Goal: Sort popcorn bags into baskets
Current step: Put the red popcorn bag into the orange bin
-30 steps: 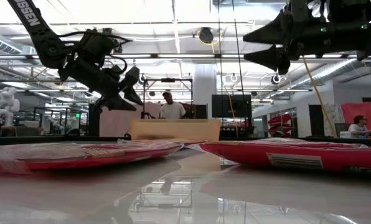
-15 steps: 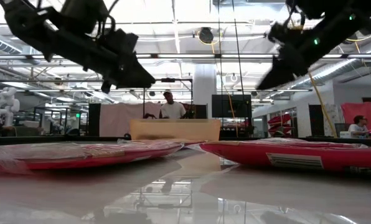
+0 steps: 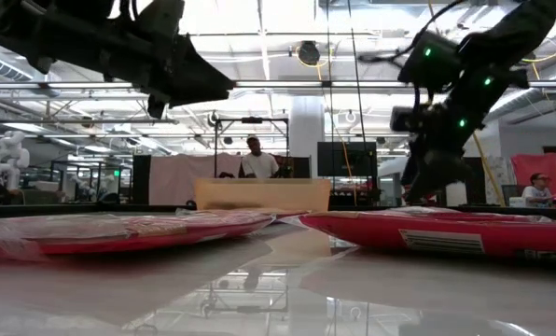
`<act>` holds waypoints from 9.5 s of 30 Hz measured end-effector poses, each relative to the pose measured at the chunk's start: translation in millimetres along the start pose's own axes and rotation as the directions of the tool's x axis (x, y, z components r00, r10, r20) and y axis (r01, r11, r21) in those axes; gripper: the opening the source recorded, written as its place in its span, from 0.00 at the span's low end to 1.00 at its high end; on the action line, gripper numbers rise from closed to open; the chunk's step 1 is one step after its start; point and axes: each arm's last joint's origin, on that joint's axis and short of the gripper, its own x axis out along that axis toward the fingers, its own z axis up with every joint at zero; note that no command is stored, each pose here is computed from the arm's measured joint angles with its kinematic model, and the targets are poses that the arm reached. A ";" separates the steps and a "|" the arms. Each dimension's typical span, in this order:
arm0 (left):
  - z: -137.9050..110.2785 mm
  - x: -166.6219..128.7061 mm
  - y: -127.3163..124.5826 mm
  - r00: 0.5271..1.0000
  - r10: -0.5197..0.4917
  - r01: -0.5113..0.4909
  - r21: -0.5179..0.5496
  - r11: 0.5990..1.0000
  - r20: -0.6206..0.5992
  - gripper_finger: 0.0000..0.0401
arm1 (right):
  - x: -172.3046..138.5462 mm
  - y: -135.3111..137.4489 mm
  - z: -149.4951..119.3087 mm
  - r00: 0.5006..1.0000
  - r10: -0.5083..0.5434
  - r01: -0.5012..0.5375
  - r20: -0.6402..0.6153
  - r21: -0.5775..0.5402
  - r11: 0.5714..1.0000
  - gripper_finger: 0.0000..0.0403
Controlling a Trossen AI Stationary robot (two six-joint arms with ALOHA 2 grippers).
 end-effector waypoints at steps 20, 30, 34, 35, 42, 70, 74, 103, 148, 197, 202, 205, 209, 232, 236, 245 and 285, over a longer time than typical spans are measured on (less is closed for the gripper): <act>-3.9 -6.1 -9.6 1.000 0.002 -0.002 0.023 1.000 -0.003 0.28 | 38.9 -7.8 -12.3 0.989 0.043 -0.023 -0.140 0.139 0.990 0.18; -3.8 -6.5 -10.5 1.000 -0.002 0.002 0.051 0.999 -0.001 0.28 | 11.4 -9.4 1.4 0.988 0.144 -0.153 0.056 0.221 0.963 0.01; -2.1 -7.7 -13.3 1.000 -0.020 0.018 0.075 0.997 0.018 0.28 | -8.8 -13.7 8.4 0.963 0.194 -0.237 0.187 0.243 0.941 0.00; -0.9 -7.4 -14.2 1.000 -0.022 0.020 0.080 0.997 0.022 0.28 | -14.1 -15.1 9.7 0.955 0.201 -0.254 0.217 0.248 0.935 0.00; 15.6 14.8 -37.0 0.998 -0.038 0.027 0.198 0.980 0.052 0.38 | -40.3 -19.6 15.3 0.856 0.336 -0.460 0.394 0.278 0.843 0.00; -16.4 176.9 -26.1 0.978 -0.157 0.197 0.340 0.919 -0.141 0.63 | -84.4 6.4 41.2 0.675 0.512 -0.662 0.532 0.129 0.738 0.00; -17.7 179.6 -24.3 0.980 -0.159 0.193 0.406 0.893 -0.117 0.54 | -84.8 6.1 41.9 0.671 0.509 -0.663 0.539 0.127 0.738 0.00; 41.6 131.0 -23.6 0.943 -0.086 0.186 0.294 0.938 -0.322 0.03 | -133.1 18.2 89.3 0.911 0.227 -0.300 0.344 0.176 0.938 0.44; 36.9 83.0 -30.8 0.928 0.167 -0.086 0.247 0.965 -0.332 0.56 | -124.5 22.9 106.2 0.926 0.009 -0.085 0.378 0.185 0.979 0.03; 67.3 42.8 -17.6 0.714 -0.401 0.315 0.248 0.916 0.574 0.05 | -118.4 35.0 119.2 0.034 -0.177 -0.467 0.984 0.173 0.867 0.07; 69.8 23.7 7.3 0.805 -0.359 0.297 0.202 0.933 0.473 0.05 | -123.2 36.3 112.5 0.287 -0.184 -0.428 0.940 0.298 0.853 0.23; 67.1 9.4 24.4 0.885 -0.313 0.275 0.156 0.949 0.345 0.03 | -125.3 35.0 107.3 0.459 -0.166 -0.388 0.873 0.365 0.846 0.34; 66.5 -8.9 42.9 0.959 -0.236 0.227 0.073 0.971 0.159 0.04 | -131.0 25.9 111.4 0.617 -0.106 -0.371 0.780 0.407 0.835 0.48; 42.0 -25.4 44.7 0.937 -0.287 0.289 -0.020 0.957 -0.199 0.07 | -54.1 19.7 181.9 0.671 0.428 -0.590 0.605 0.086 0.803 0.43; 42.0 -25.4 44.3 0.938 -0.285 0.292 0.007 0.956 -0.197 0.03 | -46.9 21.3 185.6 0.659 0.417 -0.588 0.626 0.084 0.804 0.29; 42.5 -25.5 44.2 0.976 -0.150 0.158 0.043 0.986 -0.157 0.26 | -39.8 11.1 186.3 0.670 0.384 -0.558 0.636 0.090 0.825 0.04; -11.9 4.5 14.8 0.998 -0.050 0.047 -0.087 0.995 -0.030 0.61 | 75.6 -151.3 122.6 0.855 0.062 -0.452 0.514 0.681 0.576 0.03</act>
